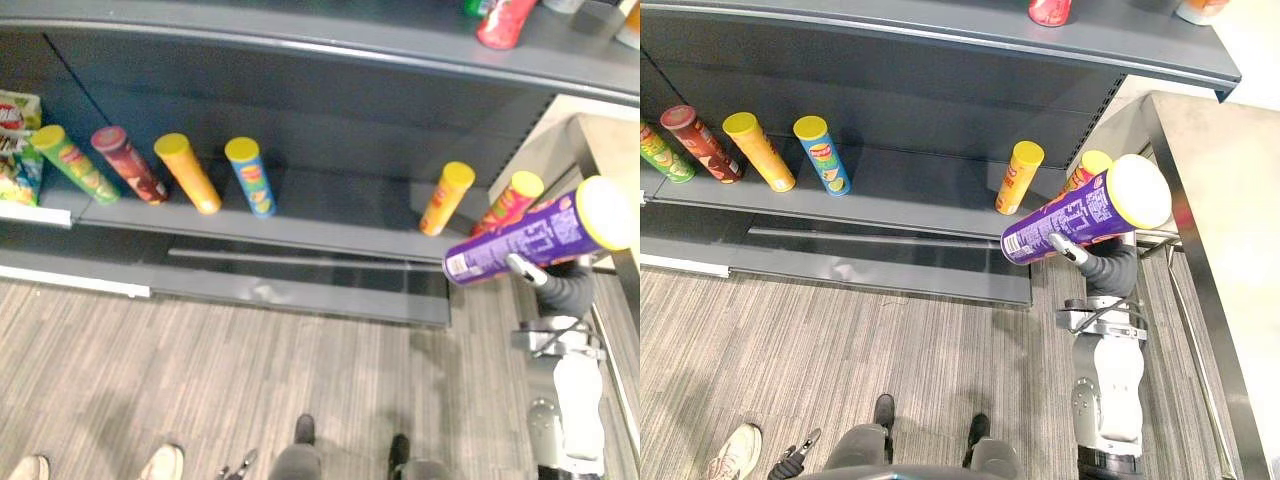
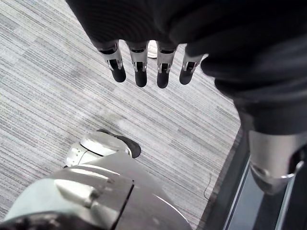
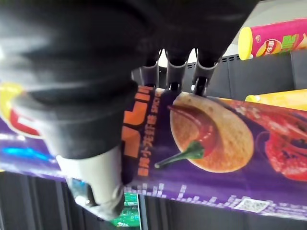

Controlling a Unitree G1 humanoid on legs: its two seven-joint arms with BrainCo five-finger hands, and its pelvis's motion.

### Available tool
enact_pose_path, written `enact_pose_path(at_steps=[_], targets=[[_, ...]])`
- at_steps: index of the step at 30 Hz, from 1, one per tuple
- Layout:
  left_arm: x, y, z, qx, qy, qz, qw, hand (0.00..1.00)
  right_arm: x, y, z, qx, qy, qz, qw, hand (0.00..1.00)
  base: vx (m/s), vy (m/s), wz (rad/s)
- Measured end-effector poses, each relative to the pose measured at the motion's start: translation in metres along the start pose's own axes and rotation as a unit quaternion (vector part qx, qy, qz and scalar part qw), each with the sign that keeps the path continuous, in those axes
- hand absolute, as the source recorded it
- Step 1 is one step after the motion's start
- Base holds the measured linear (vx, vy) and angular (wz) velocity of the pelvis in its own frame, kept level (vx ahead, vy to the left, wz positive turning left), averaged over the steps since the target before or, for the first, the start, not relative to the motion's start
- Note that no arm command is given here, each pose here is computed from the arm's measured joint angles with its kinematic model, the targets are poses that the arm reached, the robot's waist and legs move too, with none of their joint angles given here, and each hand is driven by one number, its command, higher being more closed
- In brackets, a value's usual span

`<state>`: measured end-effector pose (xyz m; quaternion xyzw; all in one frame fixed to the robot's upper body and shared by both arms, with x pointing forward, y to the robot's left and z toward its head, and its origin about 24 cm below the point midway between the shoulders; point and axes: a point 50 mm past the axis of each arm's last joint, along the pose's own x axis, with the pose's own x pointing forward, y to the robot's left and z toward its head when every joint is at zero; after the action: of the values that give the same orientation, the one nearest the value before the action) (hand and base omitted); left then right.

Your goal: Put the gum and the chips on the shelf.

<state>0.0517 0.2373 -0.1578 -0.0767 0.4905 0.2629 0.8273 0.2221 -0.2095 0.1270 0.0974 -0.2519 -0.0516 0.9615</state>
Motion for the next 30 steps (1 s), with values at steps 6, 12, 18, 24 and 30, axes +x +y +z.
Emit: enact_pose_path(at_steps=[6, 12, 18, 24, 30], targets=[[0.0, -0.003, -0.001, 0.016, 0.001, -0.008, 1.0, 0.0, -0.007, 0.0, -0.013, 0.002, 0.034, 0.0, 0.999, 1.0, 0.0, 0.002, -0.03], [0.0, -0.004, 0.0, 0.025, 0.0, -0.012, 1.0, 0.0, -0.017, 0.007, -0.037, 0.011, 0.093, 0.012, 0.996, 1.0, -0.05, -0.017, 0.2], [0.0, -0.012, 0.001, 0.006, 0.0, -0.032, 0.999, 0.0, -0.019, 0.005, -0.038, 0.008, 0.1, 0.004, 0.995, 1.0, -0.11, -0.002, 0.48], [-0.001, -0.01, 0.0, 0.006, -0.001, -0.035, 0.999, 0.0, -0.015, -0.012, -0.03, -0.011, 0.082, -0.043, 0.996, 1.0, 0.0, 0.14, 0.15], [0.002, 0.002, 0.011, 0.027, -0.016, -0.016, 0.999, 0.0, -0.005, -0.01, -0.022, -0.022, 0.055, -0.043, 0.997, 1.0, 0.22, 0.403, -0.23]])
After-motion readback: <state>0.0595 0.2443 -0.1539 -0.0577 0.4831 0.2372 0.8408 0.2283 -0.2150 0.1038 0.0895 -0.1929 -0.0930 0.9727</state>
